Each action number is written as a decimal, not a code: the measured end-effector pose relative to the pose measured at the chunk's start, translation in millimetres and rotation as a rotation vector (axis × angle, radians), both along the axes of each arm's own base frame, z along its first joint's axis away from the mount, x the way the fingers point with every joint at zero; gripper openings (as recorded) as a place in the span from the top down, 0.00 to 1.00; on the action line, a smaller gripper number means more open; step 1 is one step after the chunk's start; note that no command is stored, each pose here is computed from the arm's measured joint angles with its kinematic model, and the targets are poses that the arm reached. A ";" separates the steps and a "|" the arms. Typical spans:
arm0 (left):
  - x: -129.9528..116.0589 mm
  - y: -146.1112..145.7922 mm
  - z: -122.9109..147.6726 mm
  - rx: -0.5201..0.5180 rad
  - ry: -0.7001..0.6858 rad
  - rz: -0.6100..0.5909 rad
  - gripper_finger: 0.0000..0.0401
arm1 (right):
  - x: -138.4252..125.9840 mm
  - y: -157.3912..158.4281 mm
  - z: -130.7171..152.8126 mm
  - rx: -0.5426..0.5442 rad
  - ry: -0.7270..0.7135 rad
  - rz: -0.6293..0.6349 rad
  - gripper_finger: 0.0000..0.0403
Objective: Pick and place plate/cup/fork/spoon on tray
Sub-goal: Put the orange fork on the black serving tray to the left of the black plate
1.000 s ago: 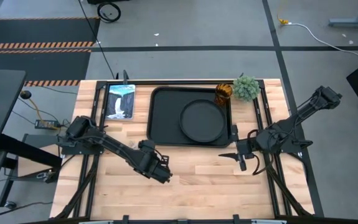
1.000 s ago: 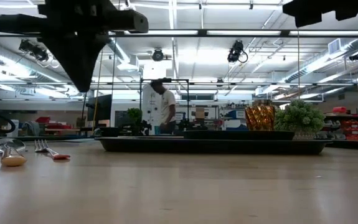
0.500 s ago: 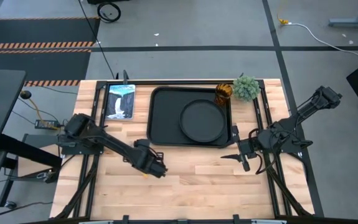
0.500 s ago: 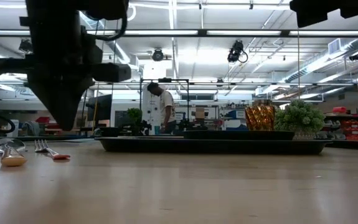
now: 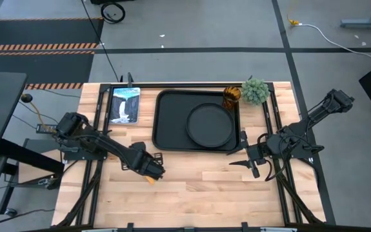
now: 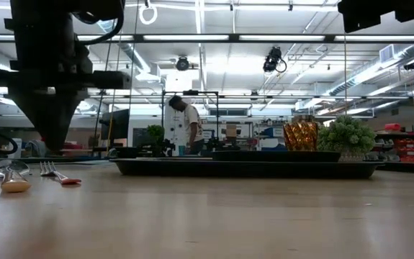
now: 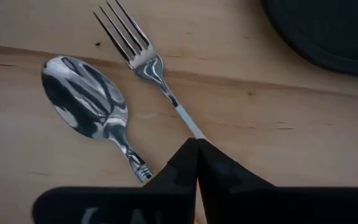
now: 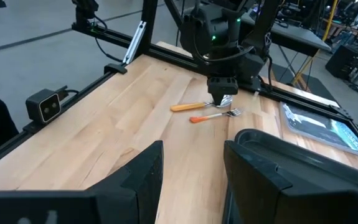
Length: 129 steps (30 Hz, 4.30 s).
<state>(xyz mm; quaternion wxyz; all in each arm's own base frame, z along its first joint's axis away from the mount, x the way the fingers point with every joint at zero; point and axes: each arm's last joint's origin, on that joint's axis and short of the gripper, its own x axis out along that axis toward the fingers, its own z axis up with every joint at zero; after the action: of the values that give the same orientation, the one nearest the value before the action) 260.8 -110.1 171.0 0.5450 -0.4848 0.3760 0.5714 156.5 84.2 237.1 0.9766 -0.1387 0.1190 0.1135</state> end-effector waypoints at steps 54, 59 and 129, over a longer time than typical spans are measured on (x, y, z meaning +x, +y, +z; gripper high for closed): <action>6.5 24.1 -19.0 -0.072 0.013 0.096 0.60 | -0.9 1.5 -2.3 0.011 0.031 0.058 0.56; 5.8 24.0 -19.1 -0.116 0.043 0.075 0.60 | -0.9 1.5 -2.3 0.011 0.030 0.058 0.56; 6.6 35.5 -38.8 -0.108 0.043 -0.159 0.94 | -2.1 4.5 -3.0 0.054 0.059 0.161 0.56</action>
<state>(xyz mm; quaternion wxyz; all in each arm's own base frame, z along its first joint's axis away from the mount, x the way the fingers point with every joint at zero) 267.4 -74.7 132.2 0.5533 -0.4697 0.4552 0.5158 154.4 88.8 234.0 0.9637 -0.1182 0.1333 0.1989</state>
